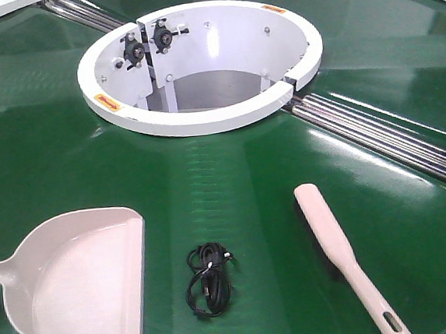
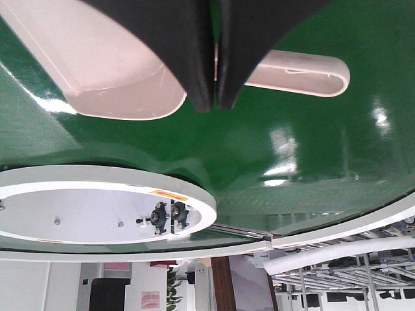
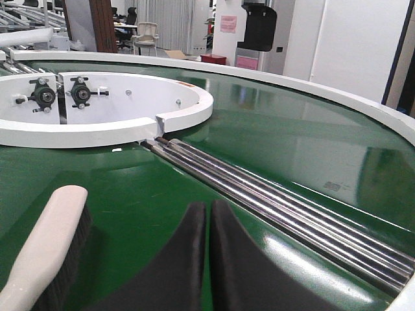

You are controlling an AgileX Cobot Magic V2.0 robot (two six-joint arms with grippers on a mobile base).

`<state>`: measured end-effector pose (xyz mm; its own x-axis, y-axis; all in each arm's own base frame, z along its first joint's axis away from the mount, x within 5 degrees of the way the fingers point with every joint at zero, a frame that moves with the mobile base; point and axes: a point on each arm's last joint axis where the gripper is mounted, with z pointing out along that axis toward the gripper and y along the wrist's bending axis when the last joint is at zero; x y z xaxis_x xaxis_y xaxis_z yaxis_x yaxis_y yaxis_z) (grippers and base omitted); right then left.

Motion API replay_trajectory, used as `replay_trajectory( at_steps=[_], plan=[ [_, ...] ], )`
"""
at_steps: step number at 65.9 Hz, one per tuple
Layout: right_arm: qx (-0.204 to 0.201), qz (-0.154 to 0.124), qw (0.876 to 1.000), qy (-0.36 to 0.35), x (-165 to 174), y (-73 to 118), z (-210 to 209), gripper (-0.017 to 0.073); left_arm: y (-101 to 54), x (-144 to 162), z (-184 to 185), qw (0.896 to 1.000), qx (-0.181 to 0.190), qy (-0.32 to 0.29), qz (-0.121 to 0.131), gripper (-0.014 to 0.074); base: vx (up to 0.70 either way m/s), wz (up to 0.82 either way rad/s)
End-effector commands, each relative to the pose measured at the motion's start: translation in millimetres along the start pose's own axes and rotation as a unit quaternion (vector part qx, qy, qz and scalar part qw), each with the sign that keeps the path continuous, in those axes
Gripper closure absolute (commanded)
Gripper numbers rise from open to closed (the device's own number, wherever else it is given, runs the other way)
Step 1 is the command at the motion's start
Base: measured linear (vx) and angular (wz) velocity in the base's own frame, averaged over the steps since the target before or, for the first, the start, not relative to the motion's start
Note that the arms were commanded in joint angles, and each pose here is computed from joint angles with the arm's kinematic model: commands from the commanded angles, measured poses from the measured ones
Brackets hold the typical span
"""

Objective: Clean and inspect green conveyor with broom and dustpan

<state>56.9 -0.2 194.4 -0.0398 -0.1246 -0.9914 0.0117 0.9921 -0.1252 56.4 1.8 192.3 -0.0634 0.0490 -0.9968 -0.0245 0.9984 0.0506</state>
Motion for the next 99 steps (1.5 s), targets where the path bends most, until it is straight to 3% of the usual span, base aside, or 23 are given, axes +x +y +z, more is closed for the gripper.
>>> replay_trajectory(
  at_steps=[1,8,16,20,28,37,48,51,55,64,75,82,90,99],
  plan=[
    [0.012,-0.003,0.999,-0.033,-2.7,-1.7,-0.4,0.0565,-0.4,0.0,0.0,0.999,0.000,-0.034,-0.007,0.0616,0.00,0.00],
    [0.013,-0.003,0.999,-0.036,-3.4,-1.9,-0.4,0.0565,-0.4,-1.3,-0.1,0.999,0.000,-0.041,-0.008,0.0616,0.00,0.00],
    [0.022,-0.004,0.998,-0.060,-7.8,-3.4,-0.9,0.0565,-0.5,-2.4,-0.2,0.997,0.004,-0.048,-0.058,0.0616,0.00,0.00],
    [0.027,-0.004,0.997,-0.078,-11.1,-4.4,-1.4,0.0565,-0.4,-3.9,-0.3,0.996,0.004,-0.056,-0.068,0.0616,0.00,0.00],
    [0.049,-0.001,0.988,-0.146,-23.4,-8.4,-4.5,0.0565,0.2,-13.6,-1.9,0.992,0.004,-0.107,-0.067,0.0616,0.00,0.00],
    [0.062,0.059,0.973,-0.216,-40.4,-13.6,-10.6,0.0565,2.0,-44.6,-11.3,0.973,0.005,-0.220,-0.065,0.0616,0.00,0.00],
    [0.048,0.060,0.969,-0.236,-87.8,-16.6,-23.5,0.0565,4.5,-93.2,-30.7,0.954,0.006,-0.294,-0.063,0.0616,0.00,0.00],
    [0.039,0.065,0.969,-0.235,-107.6,-17.7,-28.6,0.0565,5.0,-107.4,-36.1,0.950,0.006,-0.308,-0.057,0.0616,0.00,0.00],
    [0.030,0.067,0.972,-0.225,-126.7,-18.6,-31.5,0.0565,5.4,-132.9,-44.9,0.947,0.001,-0.320,-0.026,0.0616,0.00,0.00],
    [0.013,0.058,0.979,-0.197,-171.2,-21.1,-33.7,0.0565,7.6,-179.8,-48.1,0.956,-0.013,-0.293,0.026,0.0616,0.00,0.00],
    [-0.007,0.046,0.992,-0.119,-213.2,-24.0,-4.4,0.0547,12.0,-227.9,-34.2,0.970,-0.020,-0.243,0.023,0.0614,0.00,0.00],
    [-0.016,0.047,0.996,-0.075,-223.7,-24.9,22.0,0.0499,13.8,-237.1,-7.4,0.986,-0.022,-0.165,0.017,0.0598,0.00,0.00],
    [-0.031,0.049,0.998,-0.039,-221.0,-22.4,48.1,0.0368,13.4,-230.7,22.2,0.996,-0.016,-0.082,0.013,0.0530,0.00,0.00],
    [-0.033,0.053,0.998,-0.005,-213.4,-21.3,68.1,0.0099,9.2,-219.0,43.7,1.000,0.003,-0.015,0.009,0.0351,0.00,0.00]
  ],
)
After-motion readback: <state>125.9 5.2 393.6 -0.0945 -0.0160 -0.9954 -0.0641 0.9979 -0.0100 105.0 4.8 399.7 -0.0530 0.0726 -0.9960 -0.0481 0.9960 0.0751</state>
